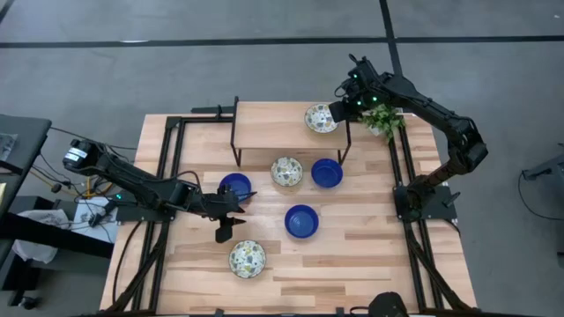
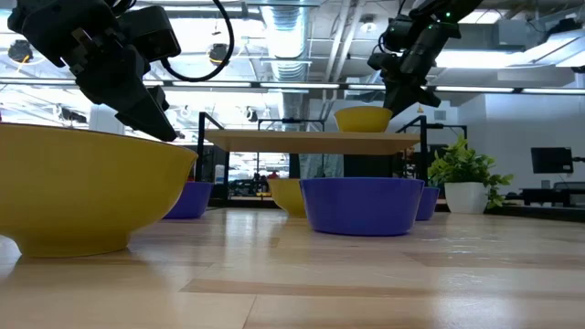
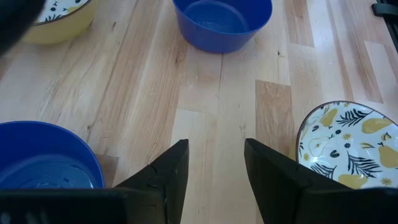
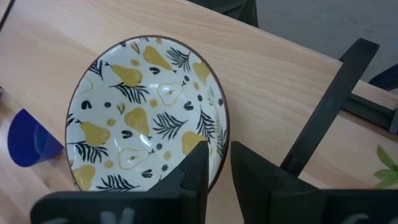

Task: Pick & Place Mini bowls
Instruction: Put the bottom right yellow patterned bowl on the shelf, then stack the bottom yellow patterned bowl on top of the yellow patterned bowl on the shelf

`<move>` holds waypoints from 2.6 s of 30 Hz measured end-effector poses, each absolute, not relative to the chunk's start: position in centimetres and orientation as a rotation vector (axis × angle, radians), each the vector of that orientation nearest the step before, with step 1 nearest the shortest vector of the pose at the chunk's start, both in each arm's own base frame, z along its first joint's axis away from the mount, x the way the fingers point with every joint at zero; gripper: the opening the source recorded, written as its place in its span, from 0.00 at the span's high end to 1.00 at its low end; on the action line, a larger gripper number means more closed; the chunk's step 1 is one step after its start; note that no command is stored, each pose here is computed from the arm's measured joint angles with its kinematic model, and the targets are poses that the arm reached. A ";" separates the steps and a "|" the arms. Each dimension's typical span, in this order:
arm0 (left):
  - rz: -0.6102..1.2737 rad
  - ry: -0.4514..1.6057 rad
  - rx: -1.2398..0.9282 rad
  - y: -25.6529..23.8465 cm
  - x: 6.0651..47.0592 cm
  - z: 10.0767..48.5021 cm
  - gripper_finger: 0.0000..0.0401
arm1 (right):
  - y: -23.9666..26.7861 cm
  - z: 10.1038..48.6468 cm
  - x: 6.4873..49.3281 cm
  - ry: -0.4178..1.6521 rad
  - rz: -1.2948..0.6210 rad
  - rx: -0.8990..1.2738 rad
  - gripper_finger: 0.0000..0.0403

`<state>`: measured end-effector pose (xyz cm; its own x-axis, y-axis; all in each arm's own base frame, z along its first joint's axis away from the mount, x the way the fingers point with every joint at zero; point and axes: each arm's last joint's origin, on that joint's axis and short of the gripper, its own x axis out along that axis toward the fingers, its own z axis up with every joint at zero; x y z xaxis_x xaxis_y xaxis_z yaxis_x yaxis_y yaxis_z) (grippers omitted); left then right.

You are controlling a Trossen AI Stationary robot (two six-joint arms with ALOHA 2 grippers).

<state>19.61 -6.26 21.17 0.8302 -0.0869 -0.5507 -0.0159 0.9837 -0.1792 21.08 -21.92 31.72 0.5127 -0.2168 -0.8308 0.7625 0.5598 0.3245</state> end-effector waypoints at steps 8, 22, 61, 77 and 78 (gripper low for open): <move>-0.038 0.591 -0.180 -6.3 19.6 21.2 0.61 | -22.0 31.8 21.1 0.824 -0.663 0.756 0.71; -0.168 0.591 -0.078 -7.1 19.4 21.2 0.61 | -18.6 39.1 18.7 0.630 -0.636 0.494 0.53; -0.502 0.425 0.459 -16.2 17.8 19.9 0.61 | -3.1 43.2 16.6 0.638 -0.156 0.189 0.67; -0.516 0.421 0.607 -18.6 15.8 18.7 0.61 | -1.8 42.8 16.4 0.697 -0.085 0.182 0.68; -0.517 0.427 0.617 -18.6 15.8 18.5 0.61 | -1.7 42.8 16.4 0.695 -0.083 0.184 0.68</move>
<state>15.83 -18.64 18.55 0.7904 -0.3258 -0.5188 0.5713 0.6977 0.4322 16.44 -1.70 42.78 0.7656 -0.0143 -0.6431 0.1368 0.9805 0.1410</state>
